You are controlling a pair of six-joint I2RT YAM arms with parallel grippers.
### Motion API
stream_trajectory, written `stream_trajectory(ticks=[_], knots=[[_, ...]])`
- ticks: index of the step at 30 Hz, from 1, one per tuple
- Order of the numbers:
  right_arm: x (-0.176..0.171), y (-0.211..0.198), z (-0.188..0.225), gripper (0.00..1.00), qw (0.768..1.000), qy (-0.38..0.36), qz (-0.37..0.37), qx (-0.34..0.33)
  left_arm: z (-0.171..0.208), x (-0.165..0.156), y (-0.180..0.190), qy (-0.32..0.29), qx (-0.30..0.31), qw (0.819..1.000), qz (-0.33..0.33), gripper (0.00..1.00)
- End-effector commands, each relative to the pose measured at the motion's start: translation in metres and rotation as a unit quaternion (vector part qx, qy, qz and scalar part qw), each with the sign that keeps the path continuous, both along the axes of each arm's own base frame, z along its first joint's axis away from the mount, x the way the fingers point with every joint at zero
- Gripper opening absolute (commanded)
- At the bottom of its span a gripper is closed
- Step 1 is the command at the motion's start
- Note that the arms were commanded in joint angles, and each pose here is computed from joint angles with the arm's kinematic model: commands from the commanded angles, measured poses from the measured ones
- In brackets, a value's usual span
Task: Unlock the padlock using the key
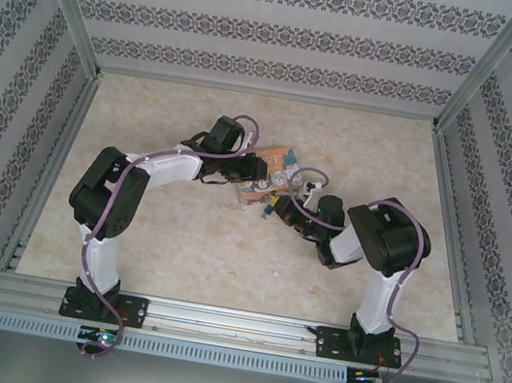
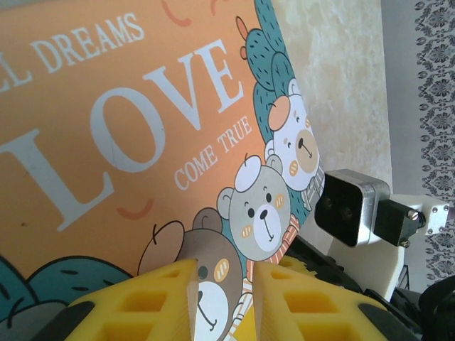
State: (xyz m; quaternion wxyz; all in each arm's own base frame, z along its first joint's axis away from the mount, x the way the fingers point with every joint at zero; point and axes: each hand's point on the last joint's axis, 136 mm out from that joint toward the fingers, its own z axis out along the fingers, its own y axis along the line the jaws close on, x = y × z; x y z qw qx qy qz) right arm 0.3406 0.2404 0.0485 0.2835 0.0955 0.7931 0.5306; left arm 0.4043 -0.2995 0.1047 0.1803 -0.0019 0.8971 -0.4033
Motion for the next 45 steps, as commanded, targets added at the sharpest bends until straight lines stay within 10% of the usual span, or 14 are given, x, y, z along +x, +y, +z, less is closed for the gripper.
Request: stream_trajectory(ticks=[1,28,45], knots=[[0.015,-0.002,0.029,0.00,0.997,-0.046,-0.048,0.033,-0.031,-0.032,-0.004,0.064,0.022,0.998,-0.009,0.27],[0.044,-0.028,0.030,0.00,0.983,-0.013,-0.169,0.062,-0.031,-0.036,-0.010,0.066,0.005,0.998,-0.017,0.28],[0.022,-0.079,0.038,0.00,0.978,-0.028,-0.206,0.008,0.056,-0.032,0.009,-0.043,-0.005,0.999,-0.004,0.37]])
